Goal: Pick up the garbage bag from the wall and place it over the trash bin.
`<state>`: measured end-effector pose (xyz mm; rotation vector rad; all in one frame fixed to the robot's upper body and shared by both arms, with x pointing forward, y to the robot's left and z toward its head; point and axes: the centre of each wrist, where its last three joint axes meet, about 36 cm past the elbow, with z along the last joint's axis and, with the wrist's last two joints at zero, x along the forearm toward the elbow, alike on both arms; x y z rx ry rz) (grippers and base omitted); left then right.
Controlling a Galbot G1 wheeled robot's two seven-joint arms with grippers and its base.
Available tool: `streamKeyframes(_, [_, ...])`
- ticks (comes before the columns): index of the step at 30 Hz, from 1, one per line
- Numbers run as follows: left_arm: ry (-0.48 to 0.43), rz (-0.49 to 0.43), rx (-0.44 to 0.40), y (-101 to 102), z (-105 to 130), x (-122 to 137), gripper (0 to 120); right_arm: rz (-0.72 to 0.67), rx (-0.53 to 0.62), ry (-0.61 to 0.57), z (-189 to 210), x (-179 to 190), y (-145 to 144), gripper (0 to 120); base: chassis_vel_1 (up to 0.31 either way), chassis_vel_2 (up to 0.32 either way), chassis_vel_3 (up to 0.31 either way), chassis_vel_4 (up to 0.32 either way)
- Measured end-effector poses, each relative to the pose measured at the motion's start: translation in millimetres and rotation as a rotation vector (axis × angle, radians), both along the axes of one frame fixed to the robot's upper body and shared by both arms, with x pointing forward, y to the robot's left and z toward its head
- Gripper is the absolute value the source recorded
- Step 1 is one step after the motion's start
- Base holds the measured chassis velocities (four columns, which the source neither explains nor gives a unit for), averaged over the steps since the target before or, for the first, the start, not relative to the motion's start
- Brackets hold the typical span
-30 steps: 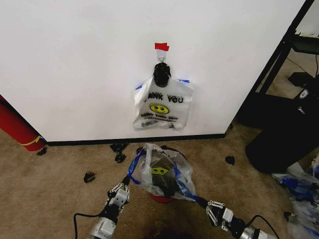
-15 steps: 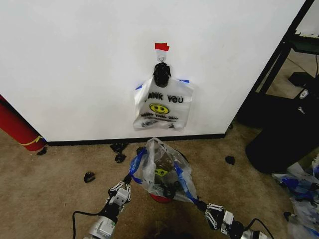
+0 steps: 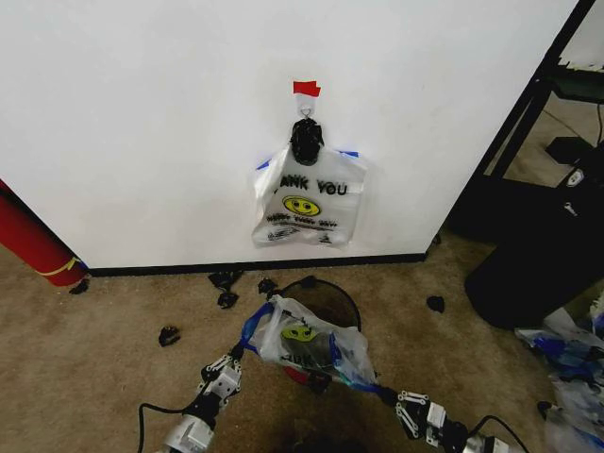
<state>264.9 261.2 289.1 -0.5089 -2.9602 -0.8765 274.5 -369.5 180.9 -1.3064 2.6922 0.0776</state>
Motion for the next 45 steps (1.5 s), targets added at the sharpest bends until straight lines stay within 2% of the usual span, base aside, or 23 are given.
streamKeyframes(5, [0.006, 0.009, 0.006, 1, -2, 2, 0, -0.115, 0.152, 0.043, -7, -3, 25, 0, 0.0, 0.0, 0.0, 0.0])
streamKeyframes(12, [0.029, -0.001, 0.03, 7, -6, -2, 0, -0.212, 0.302, 0.133, -9, -8, 40, 0, 0.0, 0.0, 0.0, 0.0])
streamKeyframes(22, [0.047, -0.015, 0.059, 13, -10, -4, 0, -0.302, 0.41, 0.214, -11, -11, 53, 0, 0.0, 0.0, 0.0, 0.0])
streamKeyframes(28, [0.069, -0.025, 0.093, 18, -13, -7, 0, -0.348, 0.467, 0.283, -13, -15, 73, 0, 0.0, 0.0, 0.0, 0.0])
streamKeyframes(33, [0.061, -0.01, 0.089, 20, -10, -5, 0, -0.402, 0.567, 0.342, -1, -10, 98, 0, 0.0, 0.0, 0.0, 0.0])
streamKeyframes(35, [0.057, -0.006, 0.085, 20, -9, -4, 0, -0.404, 0.569, 0.342, -1, -10, 99, 0, 0.0, 0.0, 0.0, 0.0])
streamKeyframes(40, [0.021, 0.003, 0.032, 15, 5, -1, 0, -0.357, 0.479, 0.278, -4, -7, 94, 0, 0.0, 0.0, 0.0, 0.0])
streamKeyframes(45, [0.011, -0.033, 0.007, 14, 14, -9, 22, -0.256, 0.376, 0.202, -2, -12, 67, 0, 0.0, 0.0, 0.0, 0.0])
